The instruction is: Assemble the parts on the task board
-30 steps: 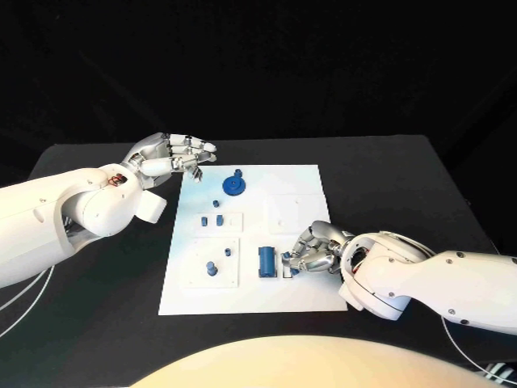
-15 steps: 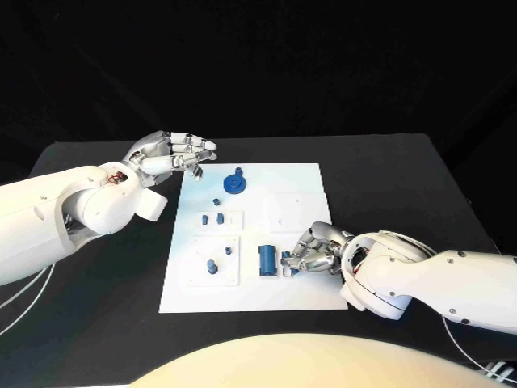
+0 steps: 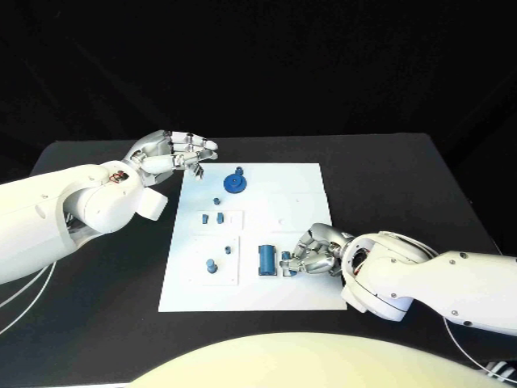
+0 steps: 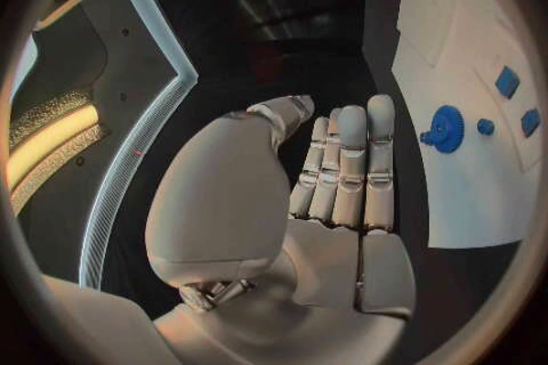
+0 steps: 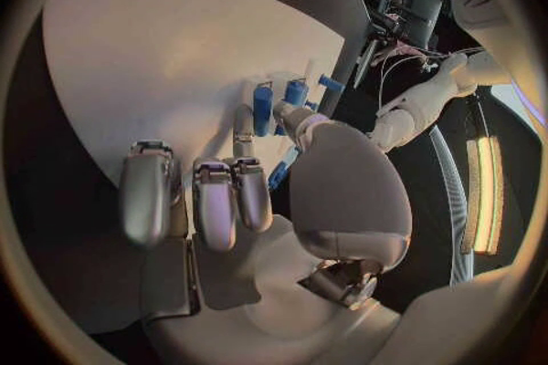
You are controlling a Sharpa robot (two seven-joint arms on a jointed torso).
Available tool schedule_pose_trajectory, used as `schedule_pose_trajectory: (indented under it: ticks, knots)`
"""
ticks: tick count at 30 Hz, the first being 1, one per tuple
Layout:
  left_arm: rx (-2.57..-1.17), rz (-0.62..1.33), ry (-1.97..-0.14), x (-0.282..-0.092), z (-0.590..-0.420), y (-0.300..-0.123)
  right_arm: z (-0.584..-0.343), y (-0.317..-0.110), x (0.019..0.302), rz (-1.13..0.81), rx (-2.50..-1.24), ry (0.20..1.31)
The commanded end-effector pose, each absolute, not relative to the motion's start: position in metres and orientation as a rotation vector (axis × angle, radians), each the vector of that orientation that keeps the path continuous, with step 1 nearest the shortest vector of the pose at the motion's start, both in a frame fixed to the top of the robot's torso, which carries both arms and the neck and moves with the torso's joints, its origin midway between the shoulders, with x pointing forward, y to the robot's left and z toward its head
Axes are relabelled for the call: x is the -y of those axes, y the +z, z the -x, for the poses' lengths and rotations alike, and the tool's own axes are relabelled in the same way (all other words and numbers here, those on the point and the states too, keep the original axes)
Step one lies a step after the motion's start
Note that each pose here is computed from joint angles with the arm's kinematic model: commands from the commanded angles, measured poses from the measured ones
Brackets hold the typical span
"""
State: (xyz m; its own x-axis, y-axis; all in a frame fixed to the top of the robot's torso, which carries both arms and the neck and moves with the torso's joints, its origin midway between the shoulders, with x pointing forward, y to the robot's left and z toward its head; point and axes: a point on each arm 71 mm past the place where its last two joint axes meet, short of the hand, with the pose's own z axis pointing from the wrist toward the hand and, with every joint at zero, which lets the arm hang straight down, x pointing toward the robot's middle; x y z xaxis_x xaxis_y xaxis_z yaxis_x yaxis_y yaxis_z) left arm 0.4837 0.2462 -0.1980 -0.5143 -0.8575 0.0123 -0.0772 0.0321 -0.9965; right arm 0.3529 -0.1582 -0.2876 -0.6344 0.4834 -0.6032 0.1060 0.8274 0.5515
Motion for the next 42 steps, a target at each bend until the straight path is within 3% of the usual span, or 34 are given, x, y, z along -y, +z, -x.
schedule_pose_trajectory:
  ticks: [1, 42]
  knots:
    - [-1.679, 0.947, -1.567, -0.244, -0.483, -0.197, -0.351, -0.287, 0.155, -0.386, -2.216, 0.632]
    - [-1.684, 0.955, -1.551, -0.248, -0.483, -0.198, -0.34, -0.285, 0.163, -0.368, -2.293, 0.693]
